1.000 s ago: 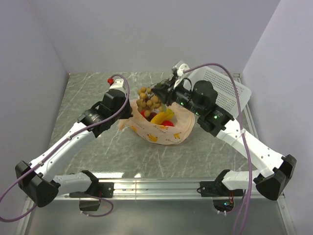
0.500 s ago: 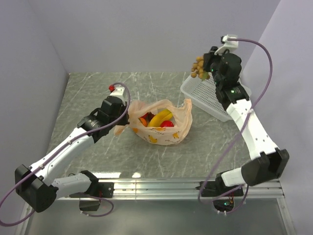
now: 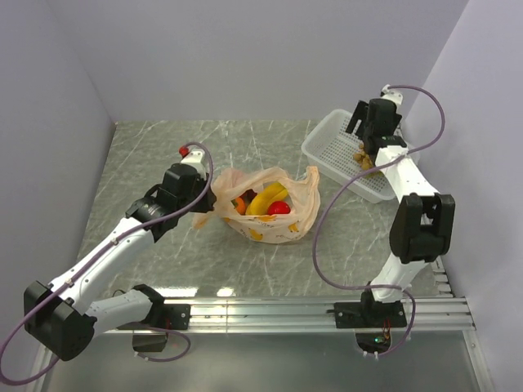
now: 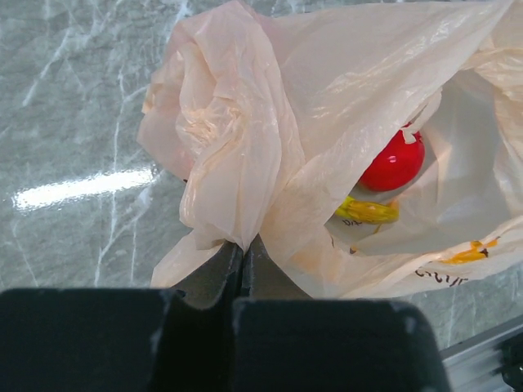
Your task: Untie the knot of the plastic bag and take out the fruit
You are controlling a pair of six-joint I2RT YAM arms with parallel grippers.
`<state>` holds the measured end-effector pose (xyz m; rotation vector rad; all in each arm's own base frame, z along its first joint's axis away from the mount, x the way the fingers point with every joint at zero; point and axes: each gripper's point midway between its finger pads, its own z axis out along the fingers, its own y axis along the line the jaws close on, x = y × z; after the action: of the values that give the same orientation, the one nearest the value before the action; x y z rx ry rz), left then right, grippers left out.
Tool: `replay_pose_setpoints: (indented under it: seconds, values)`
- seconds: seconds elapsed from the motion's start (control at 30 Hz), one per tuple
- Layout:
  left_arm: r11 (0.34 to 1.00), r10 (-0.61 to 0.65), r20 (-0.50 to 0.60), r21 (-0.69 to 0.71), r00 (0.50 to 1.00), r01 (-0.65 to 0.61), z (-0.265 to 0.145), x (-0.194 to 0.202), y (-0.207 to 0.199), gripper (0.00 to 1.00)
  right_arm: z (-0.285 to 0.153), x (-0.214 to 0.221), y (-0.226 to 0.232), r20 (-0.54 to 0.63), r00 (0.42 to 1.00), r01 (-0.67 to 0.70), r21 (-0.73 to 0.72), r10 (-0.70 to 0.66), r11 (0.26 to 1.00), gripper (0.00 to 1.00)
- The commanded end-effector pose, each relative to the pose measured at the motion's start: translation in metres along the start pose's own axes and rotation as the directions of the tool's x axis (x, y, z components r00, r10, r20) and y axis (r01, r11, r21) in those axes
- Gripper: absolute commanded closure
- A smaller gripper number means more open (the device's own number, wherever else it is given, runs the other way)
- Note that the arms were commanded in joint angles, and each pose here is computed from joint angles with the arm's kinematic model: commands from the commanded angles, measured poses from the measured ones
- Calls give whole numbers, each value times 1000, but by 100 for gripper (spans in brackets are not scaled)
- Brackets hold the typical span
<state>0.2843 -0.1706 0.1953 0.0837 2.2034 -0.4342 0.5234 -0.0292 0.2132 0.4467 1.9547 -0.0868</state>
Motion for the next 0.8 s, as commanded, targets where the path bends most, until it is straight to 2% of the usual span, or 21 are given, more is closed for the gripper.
replay_pose_setpoints:
  seconds: [0.0, 0.03, 0.07, 0.13, 0.17, 0.2, 0.27, 0.3, 0.4, 0.43, 0.5, 0.53, 0.63, 0.77]
  values:
    - [997, -13, 31, 71, 999, 11, -2, -12, -10, 100, -62, -60, 25, 153, 988, -9, -84, 22, 996, 11]
    - [997, -17, 28, 74, 999, 15, -1, -11, -10, 99, -74, -54, 37, 140, 990, 10, -131, 8, 991, 12]
    - [997, -18, 26, 75, 1000, 16, -1, -11, -9, 100, -104, -59, 59, 164, 986, 34, -207, 0, 978, 14]
    - [997, -22, 26, 74, 999, 20, 0, -12, -7, 100, -134, -45, 85, 174, 983, 110, -299, -59, 948, 21]
    - [997, -24, 22, 71, 999, 22, 1, -11, -6, 99, -163, -51, 99, 209, 976, 134, -369, -58, 920, 25]
    - [997, -25, 28, 68, 999, 23, 1, -12, -5, 99, -191, -40, 130, 227, 969, 193, -457, -96, 868, 35]
    - [997, -28, 26, 76, 999, 26, 1, -13, -5, 100, -229, -27, 153, 248, 964, 223, -560, -95, 798, 48]
    - [996, -29, 23, 80, 999, 27, 2, -12, -5, 100, -251, -9, 174, 250, 960, 262, -629, -129, 732, 56]
    - [996, -33, 24, 81, 999, 31, 3, -12, -4, 100, -288, 16, 199, 254, 954, 296, -721, -157, 627, 65]
    - [996, -34, 26, 83, 999, 31, 2, -13, -4, 99, -306, 37, 213, 251, 949, 314, -760, -189, 569, 66]
    - [996, -36, 31, 78, 999, 34, 2, -14, -2, 99, -312, 58, 222, 249, 945, 325, -770, -210, 548, 66]
    - [997, -33, 28, 76, 999, 31, 3, -13, -2, 100, -315, 85, 226, 227, 941, 329, -787, -251, 521, 66]
    - [997, -36, 26, 76, 999, 34, 4, -13, -1, 99, -302, 144, 227, 121, 937, 288, -798, -327, 530, 67]
    - [996, -38, 16, 76, 999, 37, 7, -10, -1, 100, -312, 229, 222, 27, 885, 284, -823, -465, 492, 66]
